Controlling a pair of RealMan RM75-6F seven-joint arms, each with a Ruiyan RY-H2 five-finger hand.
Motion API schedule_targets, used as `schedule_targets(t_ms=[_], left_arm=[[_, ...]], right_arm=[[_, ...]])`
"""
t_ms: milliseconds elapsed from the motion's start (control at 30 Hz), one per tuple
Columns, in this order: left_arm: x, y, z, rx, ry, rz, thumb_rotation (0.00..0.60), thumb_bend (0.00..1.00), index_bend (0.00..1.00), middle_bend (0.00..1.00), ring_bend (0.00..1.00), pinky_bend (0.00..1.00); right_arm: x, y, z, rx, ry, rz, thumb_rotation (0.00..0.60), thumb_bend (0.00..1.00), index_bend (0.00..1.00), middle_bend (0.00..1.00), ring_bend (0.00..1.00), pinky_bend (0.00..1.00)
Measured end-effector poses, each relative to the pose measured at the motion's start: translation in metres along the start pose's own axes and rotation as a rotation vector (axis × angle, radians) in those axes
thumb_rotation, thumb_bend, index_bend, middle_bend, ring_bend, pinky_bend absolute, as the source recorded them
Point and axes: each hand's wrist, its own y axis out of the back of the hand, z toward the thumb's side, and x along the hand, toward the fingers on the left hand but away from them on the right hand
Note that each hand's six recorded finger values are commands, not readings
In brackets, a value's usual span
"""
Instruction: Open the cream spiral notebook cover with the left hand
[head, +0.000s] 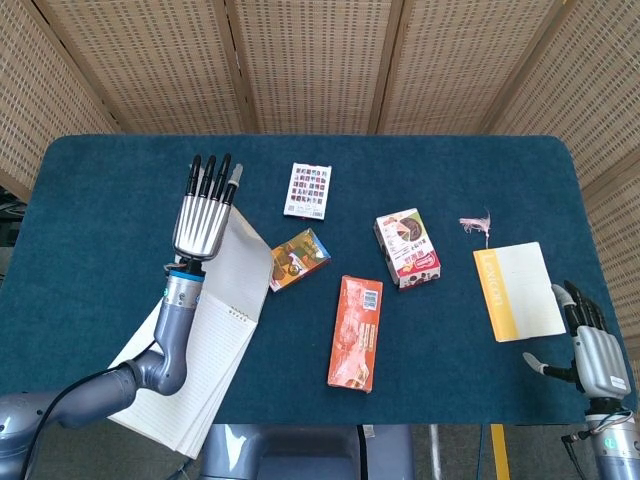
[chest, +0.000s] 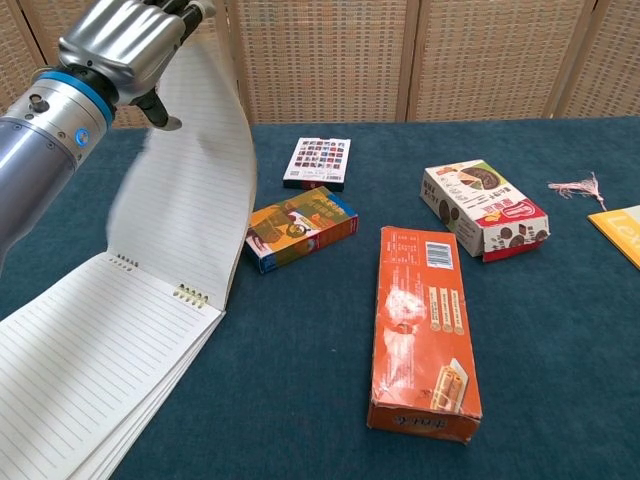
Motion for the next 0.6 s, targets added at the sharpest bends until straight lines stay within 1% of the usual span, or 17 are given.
schedule_targets(t_ms=[100,367,467,600], left_arm=[[0.000,0.003,-0.002,-0.018,0.006,0.002,0.600,0.04,0.00,0.00,0.00,0.00],[-0.001,0.008,-0.021,-0.033,0.044,0.004,0.600,0.04,0.00,0.00,0.00,0.00],[-0.004,0.009,-0.027,-0.057,0.050,-0.005,0.600,0.04,0.00,0.00,0.00,0.00],[-0.016,0.014,-0.033,-0.126,0.040,-0.013,0.600,0.04,0.00,0.00,0.00,0.00]], right_arm=[[0.001,0.000,0.000,0.002,0.002,0.000,0.600,0.03,0.00,0.00,0.00,0.00],[0.001,0.000,0.001,0.006,0.001,-0.001,0.600,0.03,0.00,0.00,0.00,0.00],[0.001,0.000,0.000,0.008,0.000,0.000,0.600,0.03,0.00,0.00,0.00,0.00],[0.001,0.000,0.000,0.013,0.001,0.001,0.600,0.03,0.00,0.00,0.00,0.00]])
